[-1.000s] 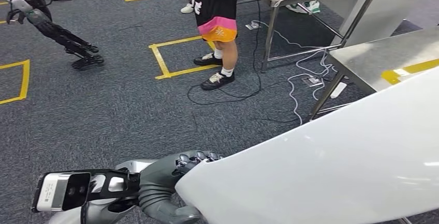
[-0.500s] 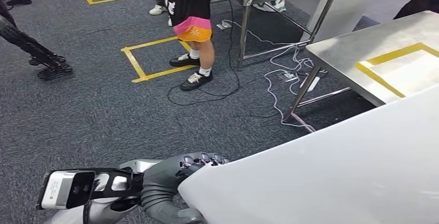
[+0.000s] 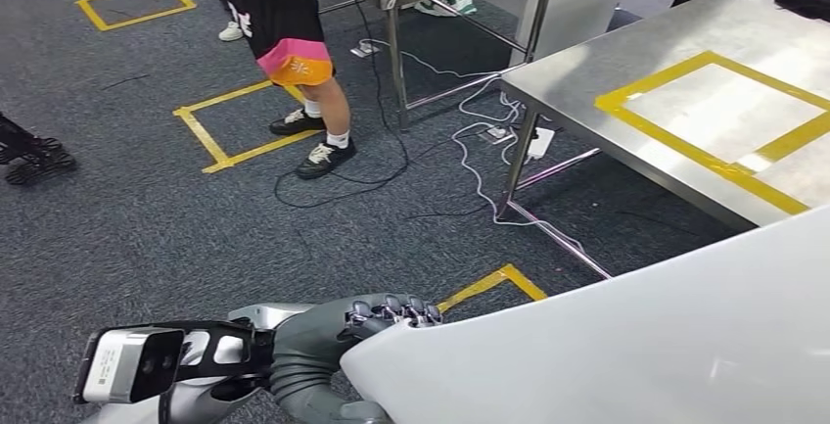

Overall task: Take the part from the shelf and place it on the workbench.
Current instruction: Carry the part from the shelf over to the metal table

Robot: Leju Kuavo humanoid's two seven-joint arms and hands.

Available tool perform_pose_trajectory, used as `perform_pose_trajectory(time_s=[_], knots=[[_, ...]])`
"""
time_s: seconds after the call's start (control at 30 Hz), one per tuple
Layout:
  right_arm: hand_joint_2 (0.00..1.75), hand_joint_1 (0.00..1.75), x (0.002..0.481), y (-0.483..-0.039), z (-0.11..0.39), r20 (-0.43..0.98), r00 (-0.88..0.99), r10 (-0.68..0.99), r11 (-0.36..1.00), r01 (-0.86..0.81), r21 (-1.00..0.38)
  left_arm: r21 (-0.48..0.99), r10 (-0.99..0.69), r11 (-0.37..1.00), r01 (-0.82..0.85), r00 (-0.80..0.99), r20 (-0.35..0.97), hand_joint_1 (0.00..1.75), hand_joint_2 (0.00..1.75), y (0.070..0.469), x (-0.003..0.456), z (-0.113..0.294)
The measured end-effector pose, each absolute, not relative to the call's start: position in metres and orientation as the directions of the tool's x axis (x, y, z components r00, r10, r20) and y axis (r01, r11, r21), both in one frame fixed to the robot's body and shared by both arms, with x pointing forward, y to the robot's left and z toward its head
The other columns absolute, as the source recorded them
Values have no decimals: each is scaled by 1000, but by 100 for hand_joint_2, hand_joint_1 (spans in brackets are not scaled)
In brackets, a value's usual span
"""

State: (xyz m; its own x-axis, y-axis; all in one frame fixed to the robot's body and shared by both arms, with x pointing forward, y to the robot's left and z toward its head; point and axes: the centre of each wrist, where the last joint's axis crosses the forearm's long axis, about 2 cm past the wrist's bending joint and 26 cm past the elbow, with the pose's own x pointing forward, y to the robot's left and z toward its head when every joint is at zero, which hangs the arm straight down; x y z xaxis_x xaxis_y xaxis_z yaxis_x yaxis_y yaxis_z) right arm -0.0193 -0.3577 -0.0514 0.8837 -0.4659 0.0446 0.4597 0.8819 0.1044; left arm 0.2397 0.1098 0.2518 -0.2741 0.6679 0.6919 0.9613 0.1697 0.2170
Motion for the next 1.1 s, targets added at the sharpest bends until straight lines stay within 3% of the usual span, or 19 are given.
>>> perform_pose_trajectory(time_s=[1.1], knots=[[0, 0, -25, -363, -47, 48, 904, -425, 901, 417, 120, 214, 649, 176, 961, -277, 709, 175, 175, 109, 242, 250]])
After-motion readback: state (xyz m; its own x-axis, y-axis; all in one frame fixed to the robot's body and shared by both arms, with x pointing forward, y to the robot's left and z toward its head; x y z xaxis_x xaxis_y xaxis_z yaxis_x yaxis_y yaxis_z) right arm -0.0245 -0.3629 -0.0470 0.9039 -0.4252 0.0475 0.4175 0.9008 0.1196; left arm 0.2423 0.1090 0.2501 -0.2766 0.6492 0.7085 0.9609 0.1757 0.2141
